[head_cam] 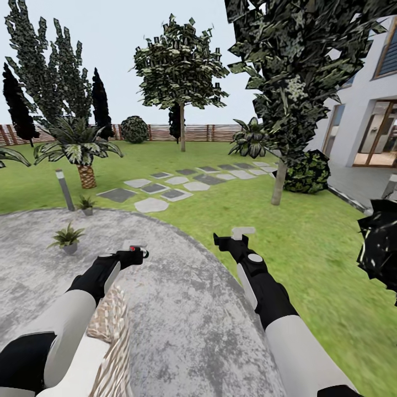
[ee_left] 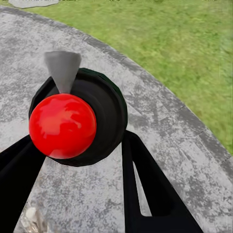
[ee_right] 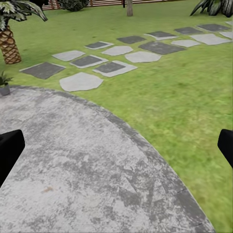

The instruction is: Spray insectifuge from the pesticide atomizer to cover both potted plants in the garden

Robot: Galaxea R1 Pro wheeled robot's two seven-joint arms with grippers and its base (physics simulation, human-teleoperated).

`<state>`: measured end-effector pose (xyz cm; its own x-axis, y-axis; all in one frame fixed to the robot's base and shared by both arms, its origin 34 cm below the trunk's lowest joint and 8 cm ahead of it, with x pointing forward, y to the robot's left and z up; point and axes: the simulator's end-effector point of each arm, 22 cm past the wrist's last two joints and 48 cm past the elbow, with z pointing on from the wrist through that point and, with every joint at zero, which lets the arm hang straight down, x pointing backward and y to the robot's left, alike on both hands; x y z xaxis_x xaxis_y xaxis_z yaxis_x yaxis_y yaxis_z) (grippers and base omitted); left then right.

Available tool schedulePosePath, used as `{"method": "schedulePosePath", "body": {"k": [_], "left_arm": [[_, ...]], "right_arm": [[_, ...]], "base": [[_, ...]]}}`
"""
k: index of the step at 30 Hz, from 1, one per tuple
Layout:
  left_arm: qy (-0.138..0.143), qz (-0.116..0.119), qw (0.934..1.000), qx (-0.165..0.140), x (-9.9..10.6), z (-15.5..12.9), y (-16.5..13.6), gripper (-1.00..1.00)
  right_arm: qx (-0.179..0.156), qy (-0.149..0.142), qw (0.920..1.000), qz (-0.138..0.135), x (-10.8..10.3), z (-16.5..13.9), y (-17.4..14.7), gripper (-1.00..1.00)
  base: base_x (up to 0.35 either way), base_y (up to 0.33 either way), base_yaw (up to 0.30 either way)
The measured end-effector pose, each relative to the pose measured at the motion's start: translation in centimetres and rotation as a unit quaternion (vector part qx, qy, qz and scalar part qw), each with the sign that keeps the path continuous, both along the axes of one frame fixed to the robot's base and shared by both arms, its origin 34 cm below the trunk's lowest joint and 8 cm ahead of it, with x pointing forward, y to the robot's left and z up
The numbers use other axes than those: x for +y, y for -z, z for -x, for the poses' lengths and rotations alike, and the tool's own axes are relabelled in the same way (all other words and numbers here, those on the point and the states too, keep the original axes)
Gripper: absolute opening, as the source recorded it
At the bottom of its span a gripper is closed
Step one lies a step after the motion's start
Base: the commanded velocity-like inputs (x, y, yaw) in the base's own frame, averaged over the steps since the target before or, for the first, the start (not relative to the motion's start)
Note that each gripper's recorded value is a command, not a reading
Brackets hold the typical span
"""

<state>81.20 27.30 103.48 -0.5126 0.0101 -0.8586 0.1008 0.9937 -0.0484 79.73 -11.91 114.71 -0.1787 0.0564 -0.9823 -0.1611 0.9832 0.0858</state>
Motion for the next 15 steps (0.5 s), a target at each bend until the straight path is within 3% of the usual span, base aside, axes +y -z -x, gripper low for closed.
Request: {"method": "schedulePosePath", "body": {"k": [15], "left_arm": [[0.0,0.001,1.0,0.0,-0.01,-0.01,-0.02,-1.0]], "right_arm": [[0.001,0.0,1.0,0.0,0.01,0.0,0.07,1.0]], "base": [[0.34,0.0,0.0]]}}
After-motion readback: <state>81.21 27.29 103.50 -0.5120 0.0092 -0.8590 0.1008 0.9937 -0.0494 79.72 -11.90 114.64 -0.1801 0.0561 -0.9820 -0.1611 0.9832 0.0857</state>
